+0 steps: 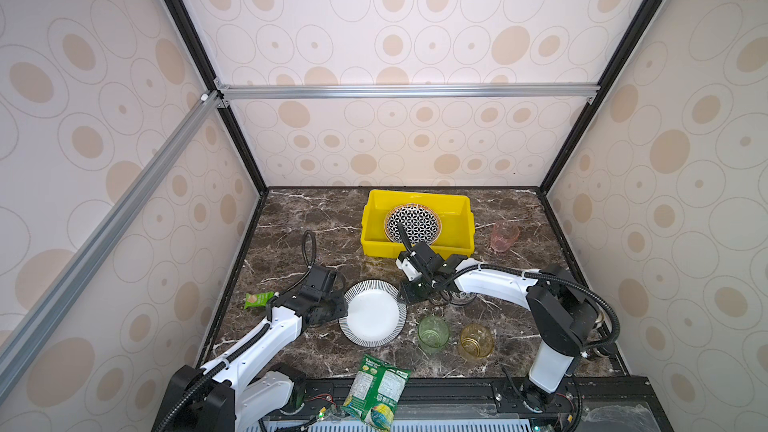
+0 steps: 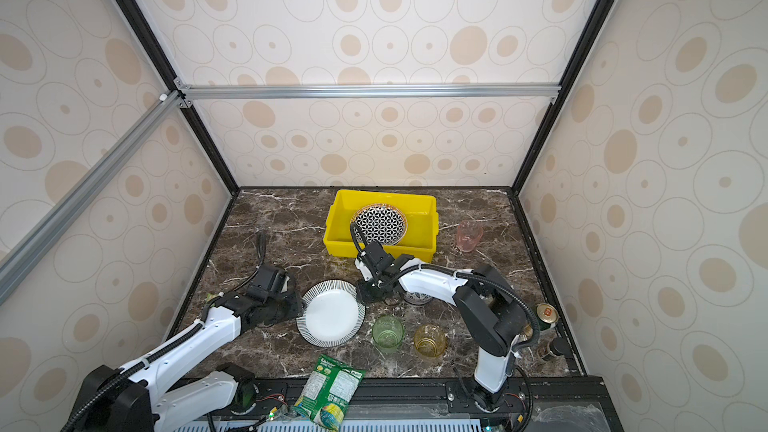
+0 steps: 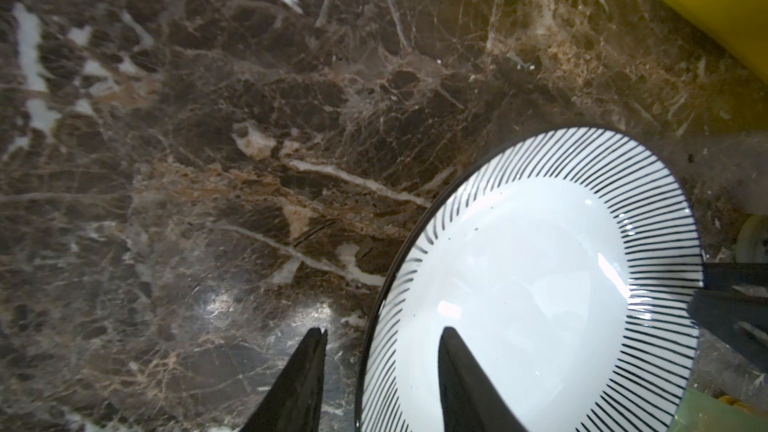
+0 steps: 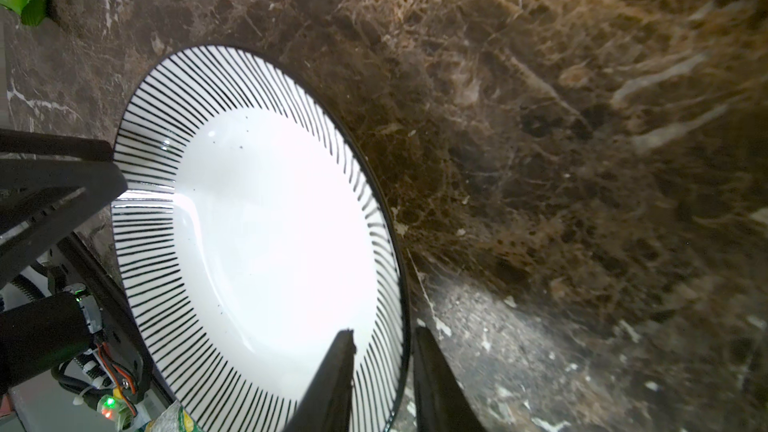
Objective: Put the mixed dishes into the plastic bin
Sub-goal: 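Close both grippers on the striped plate's rim and tilt it up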
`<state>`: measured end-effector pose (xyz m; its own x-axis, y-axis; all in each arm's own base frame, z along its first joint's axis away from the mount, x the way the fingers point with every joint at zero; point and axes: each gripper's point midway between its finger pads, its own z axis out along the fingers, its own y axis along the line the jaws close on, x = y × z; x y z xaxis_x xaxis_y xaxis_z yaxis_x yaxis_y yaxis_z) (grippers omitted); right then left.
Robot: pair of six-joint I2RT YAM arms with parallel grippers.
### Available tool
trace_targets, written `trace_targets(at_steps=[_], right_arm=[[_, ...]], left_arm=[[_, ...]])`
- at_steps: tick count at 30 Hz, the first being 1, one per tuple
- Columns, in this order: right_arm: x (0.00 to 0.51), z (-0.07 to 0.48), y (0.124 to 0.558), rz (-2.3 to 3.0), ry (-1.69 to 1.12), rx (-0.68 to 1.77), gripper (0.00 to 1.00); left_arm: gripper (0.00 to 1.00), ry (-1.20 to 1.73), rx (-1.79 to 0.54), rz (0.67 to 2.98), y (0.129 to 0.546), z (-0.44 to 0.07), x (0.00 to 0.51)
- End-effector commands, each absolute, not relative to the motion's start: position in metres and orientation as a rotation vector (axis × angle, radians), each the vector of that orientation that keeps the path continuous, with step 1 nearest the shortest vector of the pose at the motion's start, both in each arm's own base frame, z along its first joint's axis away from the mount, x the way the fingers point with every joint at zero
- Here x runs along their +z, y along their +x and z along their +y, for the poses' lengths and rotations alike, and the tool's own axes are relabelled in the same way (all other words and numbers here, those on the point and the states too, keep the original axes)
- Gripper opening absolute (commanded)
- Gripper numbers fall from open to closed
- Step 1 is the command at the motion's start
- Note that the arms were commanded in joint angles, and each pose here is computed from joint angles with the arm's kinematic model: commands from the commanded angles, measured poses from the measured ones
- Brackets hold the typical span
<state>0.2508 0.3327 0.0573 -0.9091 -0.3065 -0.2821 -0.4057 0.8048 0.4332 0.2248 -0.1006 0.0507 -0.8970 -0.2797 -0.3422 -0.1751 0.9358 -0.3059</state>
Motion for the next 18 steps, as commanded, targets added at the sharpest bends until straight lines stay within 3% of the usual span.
trace_targets(at_steps=[1,9,18], right_arm=[[0.059,0.345,0.25,2.782,-0.574,0.77,0.27],[0.064,0.353,0.256,2.768,-0.575,0.785,0.27],[0.067,0.354,0.256,2.763,-0.586,0.78,0.27]], left_arm=[[0.45,-0.35,-0.397,2.726,0.221,-0.105,0.042],[0.43,-0.345,-0.406,2.74,0.218,-0.107,0.032],[0.31,-0.334,-0.406,2.749,0.218,-0.108,0.026]])
